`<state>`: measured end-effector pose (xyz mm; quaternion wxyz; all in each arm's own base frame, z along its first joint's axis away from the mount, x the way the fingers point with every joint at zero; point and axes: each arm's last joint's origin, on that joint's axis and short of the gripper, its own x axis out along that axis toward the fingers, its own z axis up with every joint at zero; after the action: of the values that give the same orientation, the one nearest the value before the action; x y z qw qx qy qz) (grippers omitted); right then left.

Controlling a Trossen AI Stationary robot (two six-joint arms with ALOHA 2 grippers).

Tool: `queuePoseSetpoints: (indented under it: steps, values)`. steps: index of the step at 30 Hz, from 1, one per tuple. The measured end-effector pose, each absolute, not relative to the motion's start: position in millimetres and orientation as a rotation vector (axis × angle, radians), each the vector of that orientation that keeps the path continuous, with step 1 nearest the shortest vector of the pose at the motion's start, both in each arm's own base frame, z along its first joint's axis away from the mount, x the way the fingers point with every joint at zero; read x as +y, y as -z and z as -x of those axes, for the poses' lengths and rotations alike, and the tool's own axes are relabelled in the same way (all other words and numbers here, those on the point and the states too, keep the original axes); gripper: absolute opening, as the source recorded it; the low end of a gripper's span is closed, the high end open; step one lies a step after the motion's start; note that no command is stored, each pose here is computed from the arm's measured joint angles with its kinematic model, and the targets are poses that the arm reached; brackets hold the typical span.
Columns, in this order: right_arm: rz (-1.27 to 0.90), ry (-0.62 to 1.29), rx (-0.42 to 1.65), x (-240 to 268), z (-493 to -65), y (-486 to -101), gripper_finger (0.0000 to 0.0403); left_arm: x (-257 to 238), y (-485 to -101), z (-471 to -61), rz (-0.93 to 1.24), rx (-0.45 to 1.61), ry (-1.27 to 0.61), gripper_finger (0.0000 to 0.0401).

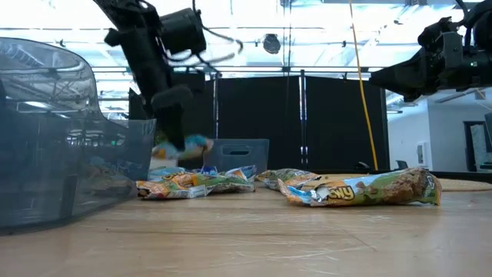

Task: Pick and place Granola Bars by type
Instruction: Put the yellow granola bar into the top black bin

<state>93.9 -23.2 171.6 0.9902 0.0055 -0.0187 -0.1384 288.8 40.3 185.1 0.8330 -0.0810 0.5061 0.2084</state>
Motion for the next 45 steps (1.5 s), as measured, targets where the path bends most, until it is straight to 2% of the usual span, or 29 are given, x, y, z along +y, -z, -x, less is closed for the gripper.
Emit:
queuePoseSetpoints:
  steps: [8, 17, 22, 27, 35, 39, 45]
  values:
    - [-0.011, 0.278, -0.037, -23.2, -93.9, -171.6, 0.0116, 40.9, -223.4, -280.2, 0.074, 0.892, -0.451, 0.0001]
    - [-0.011, 0.278, -0.037, -23.2, -93.9, -171.6, 0.0116, 53.3, -259.1, -289.1, -0.109, 0.590, -0.509, 0.0001]
    - [-0.011, 0.278, -0.037, -23.2, -93.9, -171.6, 0.0116, 73.0, -277.3, -295.1, -0.162, 0.399, -0.542, 0.0001]
    - [-0.011, 0.278, -0.037, -23.2, -93.9, -171.6, 0.0116, 98.1, -287.3, -293.1, -0.148, 0.278, -0.466, 0.0000]
    - [-0.011, 0.278, -0.037, -23.2, -93.9, -171.6, 0.0116, 140.8, -289.3, -280.7, -0.041, 0.199, -0.540, 0.0000]
    - [-0.011, 0.278, -0.037, -23.2, -93.9, -171.6, 0.0116, 156.1, -286.0, -280.0, -0.018, 0.163, -0.503, 0.0000]
    - [-0.011, 0.278, -0.037, -23.2, -93.9, -171.6, 0.0116, 168.2, -283.5, -289.5, 0.009, 0.303, -0.484, 0.0000]
